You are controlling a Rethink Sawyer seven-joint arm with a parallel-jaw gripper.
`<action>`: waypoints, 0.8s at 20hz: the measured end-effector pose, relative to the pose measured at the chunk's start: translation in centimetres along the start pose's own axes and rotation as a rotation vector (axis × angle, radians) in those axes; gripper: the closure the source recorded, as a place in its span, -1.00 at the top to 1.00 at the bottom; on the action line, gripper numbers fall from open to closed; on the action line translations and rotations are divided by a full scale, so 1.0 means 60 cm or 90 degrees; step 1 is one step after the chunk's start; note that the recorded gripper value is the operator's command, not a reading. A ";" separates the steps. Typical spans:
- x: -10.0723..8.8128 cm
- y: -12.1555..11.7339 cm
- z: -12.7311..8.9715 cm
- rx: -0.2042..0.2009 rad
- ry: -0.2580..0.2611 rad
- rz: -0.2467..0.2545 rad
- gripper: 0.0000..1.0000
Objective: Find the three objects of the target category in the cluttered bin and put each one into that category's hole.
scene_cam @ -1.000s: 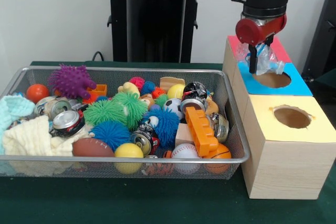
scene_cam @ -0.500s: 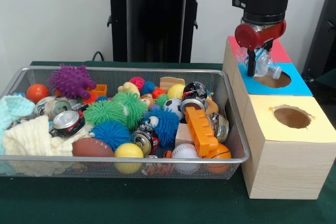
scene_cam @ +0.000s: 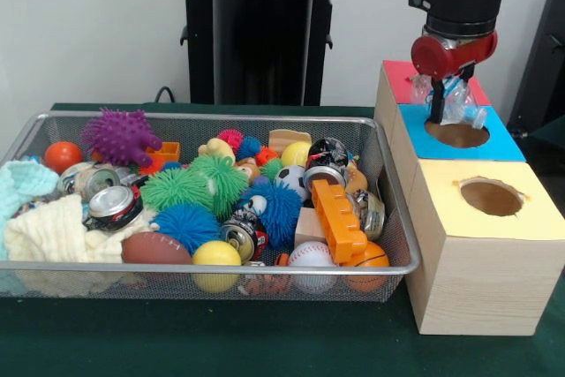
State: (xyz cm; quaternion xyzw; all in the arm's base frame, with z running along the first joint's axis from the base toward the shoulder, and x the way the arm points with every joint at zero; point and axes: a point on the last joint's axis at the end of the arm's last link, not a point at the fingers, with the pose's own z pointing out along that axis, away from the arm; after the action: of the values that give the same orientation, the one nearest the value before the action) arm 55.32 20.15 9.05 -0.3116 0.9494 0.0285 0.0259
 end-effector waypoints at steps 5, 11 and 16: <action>-0.003 0.019 0.000 0.004 0.005 0.002 -1.00; -0.002 0.025 0.002 0.021 -0.001 0.007 -1.00; -0.002 0.026 0.002 0.027 -0.001 0.013 -1.00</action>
State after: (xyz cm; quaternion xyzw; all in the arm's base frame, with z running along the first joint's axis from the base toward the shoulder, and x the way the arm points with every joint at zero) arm 54.46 21.49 9.02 -0.3009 0.9530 0.0088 0.0330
